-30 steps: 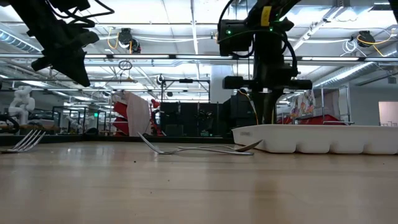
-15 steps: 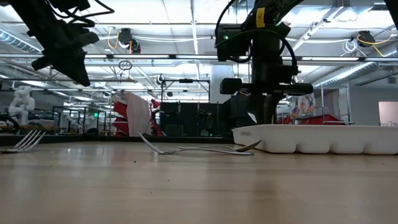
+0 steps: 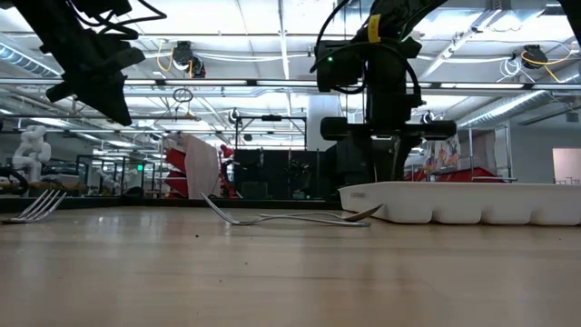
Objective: Sort silverware
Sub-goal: Put the spoon into the silverware tray
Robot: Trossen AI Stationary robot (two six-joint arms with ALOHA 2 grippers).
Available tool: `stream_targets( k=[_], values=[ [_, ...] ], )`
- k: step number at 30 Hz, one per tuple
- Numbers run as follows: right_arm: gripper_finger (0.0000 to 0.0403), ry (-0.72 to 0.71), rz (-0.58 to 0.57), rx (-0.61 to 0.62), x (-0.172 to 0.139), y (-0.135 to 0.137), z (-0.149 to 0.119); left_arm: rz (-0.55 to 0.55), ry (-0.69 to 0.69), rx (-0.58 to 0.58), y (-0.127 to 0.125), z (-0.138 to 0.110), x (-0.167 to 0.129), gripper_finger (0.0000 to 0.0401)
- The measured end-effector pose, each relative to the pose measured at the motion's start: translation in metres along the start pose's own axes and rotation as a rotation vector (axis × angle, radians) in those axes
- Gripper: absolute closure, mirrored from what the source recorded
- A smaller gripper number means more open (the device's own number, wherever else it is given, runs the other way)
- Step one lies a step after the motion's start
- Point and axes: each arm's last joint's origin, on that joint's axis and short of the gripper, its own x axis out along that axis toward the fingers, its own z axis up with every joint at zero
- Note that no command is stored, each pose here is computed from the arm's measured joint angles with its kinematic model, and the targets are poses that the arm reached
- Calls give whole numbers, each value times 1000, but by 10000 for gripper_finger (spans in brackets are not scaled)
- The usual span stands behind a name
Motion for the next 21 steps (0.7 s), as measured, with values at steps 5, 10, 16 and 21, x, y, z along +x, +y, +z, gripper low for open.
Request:
stream_targets(
  k=[5, 10, 16, 21],
  values=[
    [256, 177, -46, 237, -4, -3, -5, 0, 0, 0, 0, 0, 0, 388],
    [257, 247, -176, 548, -37, -21, -12, 0, 0, 20, 0, 0, 0, 388],
    [250, -205, -355, 1205, -88, -54, -1, 0, -1, 19, 0, 0, 0, 388],
    [236, -368, -323, 1555, -87, -60, 6, 1, -1, 19, 0, 0, 0, 388]
  ],
)
